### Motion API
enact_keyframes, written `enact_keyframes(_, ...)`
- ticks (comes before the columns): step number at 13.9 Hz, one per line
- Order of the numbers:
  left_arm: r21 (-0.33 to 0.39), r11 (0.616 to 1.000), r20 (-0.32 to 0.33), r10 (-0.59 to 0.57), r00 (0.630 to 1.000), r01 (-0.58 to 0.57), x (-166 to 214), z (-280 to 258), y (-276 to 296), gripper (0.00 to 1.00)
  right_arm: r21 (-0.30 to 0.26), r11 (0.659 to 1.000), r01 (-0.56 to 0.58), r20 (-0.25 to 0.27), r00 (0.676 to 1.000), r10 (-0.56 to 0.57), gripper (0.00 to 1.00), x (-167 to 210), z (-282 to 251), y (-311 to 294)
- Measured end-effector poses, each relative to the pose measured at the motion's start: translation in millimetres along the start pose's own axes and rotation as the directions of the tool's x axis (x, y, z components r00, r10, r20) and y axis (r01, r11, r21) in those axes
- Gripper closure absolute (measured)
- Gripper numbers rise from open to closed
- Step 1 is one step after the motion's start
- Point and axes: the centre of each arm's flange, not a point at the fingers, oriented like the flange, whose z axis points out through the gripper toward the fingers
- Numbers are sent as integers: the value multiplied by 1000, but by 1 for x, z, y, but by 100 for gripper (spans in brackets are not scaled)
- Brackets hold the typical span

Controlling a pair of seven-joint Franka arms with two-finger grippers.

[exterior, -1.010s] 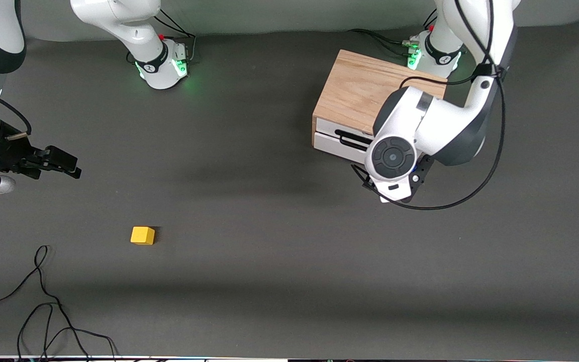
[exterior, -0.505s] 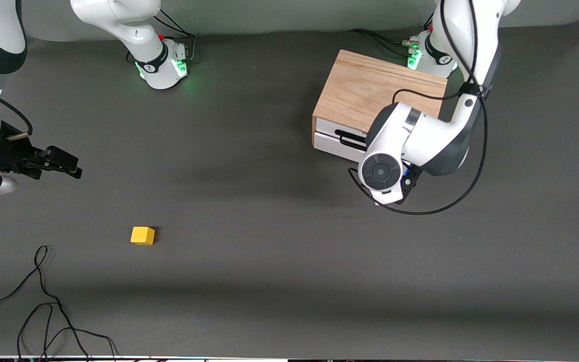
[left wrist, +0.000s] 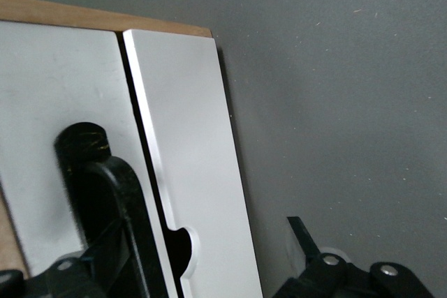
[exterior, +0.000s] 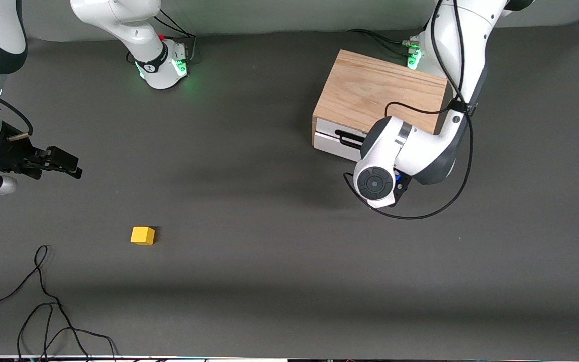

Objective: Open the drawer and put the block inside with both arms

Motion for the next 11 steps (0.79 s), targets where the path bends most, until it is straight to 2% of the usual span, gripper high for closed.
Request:
enact_keyframes(5, 12, 1000, -1, 1, 1000, -1, -2, 14, 0, 0, 0, 1000, 0, 2, 1000, 0, 0, 0, 1, 0)
enact_keyframes(11, -81, 997, 0, -7, 1000, 7, 1, 7, 10, 0, 0, 1000, 0, 2, 1000, 0, 0, 0, 1, 0)
